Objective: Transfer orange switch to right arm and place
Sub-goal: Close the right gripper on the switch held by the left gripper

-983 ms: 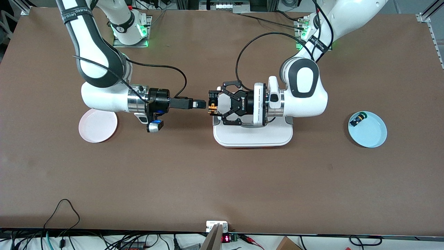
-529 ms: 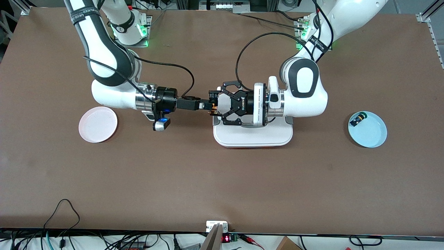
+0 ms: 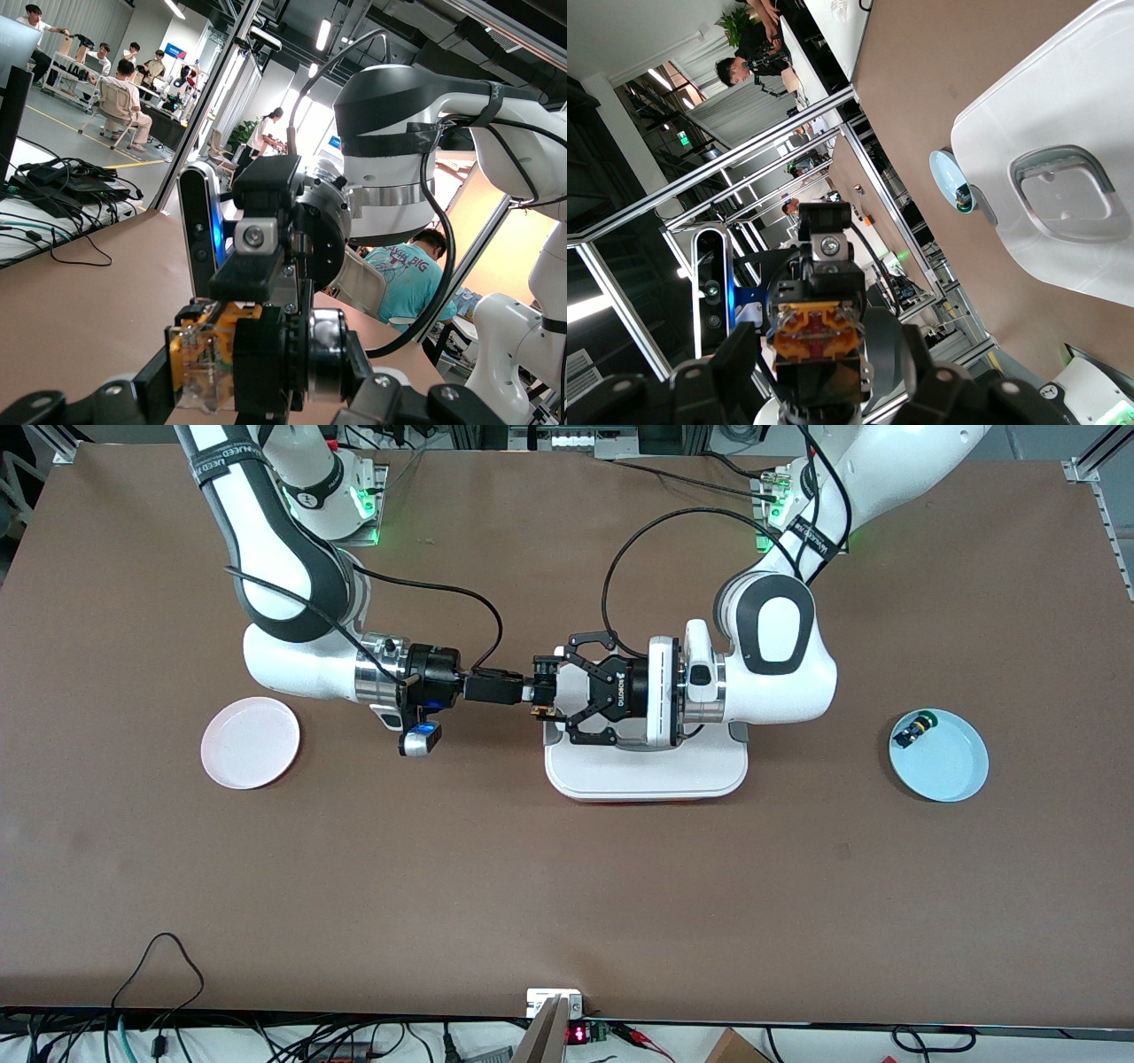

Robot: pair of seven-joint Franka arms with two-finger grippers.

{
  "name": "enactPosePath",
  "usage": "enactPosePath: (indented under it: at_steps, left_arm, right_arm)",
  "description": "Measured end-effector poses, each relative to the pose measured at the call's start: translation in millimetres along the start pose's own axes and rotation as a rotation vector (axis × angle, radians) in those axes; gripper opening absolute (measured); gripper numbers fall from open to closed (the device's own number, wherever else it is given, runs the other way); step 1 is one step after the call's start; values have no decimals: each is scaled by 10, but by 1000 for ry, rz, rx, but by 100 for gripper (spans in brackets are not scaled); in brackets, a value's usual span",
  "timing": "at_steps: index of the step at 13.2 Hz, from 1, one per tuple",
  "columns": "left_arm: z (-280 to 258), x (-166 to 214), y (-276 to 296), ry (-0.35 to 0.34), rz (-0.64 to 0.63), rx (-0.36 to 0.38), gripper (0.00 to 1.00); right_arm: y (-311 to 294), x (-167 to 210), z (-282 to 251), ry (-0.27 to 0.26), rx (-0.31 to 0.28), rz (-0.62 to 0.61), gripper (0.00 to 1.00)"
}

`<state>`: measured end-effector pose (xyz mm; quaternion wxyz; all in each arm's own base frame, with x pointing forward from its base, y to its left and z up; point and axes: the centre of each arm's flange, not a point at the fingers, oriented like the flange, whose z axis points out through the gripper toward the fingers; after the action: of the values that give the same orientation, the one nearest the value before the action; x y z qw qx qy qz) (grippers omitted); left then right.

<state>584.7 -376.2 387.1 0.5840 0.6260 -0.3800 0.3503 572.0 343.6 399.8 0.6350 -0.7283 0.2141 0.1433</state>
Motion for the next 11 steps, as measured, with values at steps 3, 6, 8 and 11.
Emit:
enactPosePath:
  at_steps: [3,6,8,11]
  left_arm:
    - [0,0,0,0,0,0,74]
    - [0,0,0,1,0,0,74]
    - [0,4,-1,11,-7,1,74]
    - [1,1,-3,11,-8,1,74]
  right_arm:
    - [0,1,-1,1,2,1,69]
    - [0,2,-1,2,2,1,66]
    - [0,2,-1,2,2,1,60]
    - [-1,1,0,3,3,2,56]
